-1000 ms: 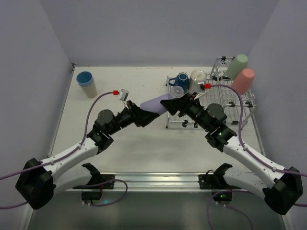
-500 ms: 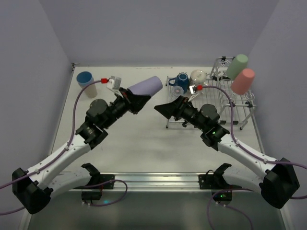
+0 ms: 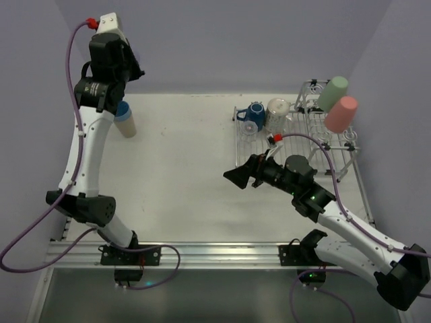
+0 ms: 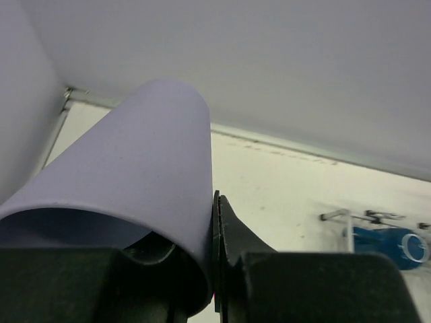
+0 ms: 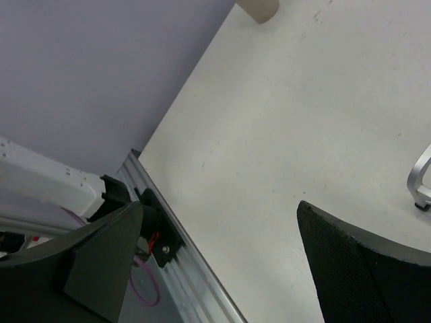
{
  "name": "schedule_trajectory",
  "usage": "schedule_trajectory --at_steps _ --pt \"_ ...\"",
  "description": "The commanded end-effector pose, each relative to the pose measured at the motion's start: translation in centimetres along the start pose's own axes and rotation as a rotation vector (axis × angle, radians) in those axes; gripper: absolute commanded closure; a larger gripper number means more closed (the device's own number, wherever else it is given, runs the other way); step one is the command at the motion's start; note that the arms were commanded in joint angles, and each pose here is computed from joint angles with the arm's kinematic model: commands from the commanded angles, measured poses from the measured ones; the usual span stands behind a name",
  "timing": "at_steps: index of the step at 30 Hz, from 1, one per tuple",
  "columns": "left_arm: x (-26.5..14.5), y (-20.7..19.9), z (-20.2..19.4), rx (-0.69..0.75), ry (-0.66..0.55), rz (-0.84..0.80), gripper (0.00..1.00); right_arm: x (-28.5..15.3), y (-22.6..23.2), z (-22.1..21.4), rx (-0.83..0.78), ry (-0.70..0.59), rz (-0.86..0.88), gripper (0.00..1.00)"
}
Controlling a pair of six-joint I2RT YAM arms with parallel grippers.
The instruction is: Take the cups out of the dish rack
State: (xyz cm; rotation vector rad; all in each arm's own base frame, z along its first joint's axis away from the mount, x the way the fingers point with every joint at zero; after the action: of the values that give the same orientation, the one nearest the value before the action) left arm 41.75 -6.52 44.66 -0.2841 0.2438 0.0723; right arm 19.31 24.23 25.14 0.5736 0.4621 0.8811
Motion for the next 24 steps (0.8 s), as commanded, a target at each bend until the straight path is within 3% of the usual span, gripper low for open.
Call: schedule_trajectory --at_steps 1,4,9,17,24 --pt "0.1 5.2 -3.7 0.098 0.245 0.134 1.0 -1.0 -0.1 -2.4 -0.027 0.078 0.031 0.01" --pt "1.3 8.8 -4.6 0.058 0.288 0.196 1.0 -1.5 -0.1 -3.2 -0.02 0.085 0.044 0.01" --pt "2.3 10.8 -7.4 0.083 0.38 0.259 1.0 -1.9 -0.1 -4.1 -0.011 0.097 0.068 0.01" --pt "4.2 12.4 -10.6 0.096 0.487 0.272 1.0 -1.7 0.1 -4.5 -0.007 0.11 0.077 0.01" --pt "5.4 13.0 -11.2 0.124 0.506 0.292 1.0 -1.3 -0.3 -4.8 -0.009 0.123 0.061 0.01"
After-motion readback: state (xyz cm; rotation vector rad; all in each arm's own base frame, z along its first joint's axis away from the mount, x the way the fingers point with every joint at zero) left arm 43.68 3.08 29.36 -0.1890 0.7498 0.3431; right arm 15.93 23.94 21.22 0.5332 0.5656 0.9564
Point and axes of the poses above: each gripper's point midway between its finger pads, its own x axis out along the fingers, its own y axis along the line the jaws close on, z = x × y, the point moved 3 cm from there along -x, back along the fingers, and after that the axes turned 2 degrees about -x, right-handed, at the moved point
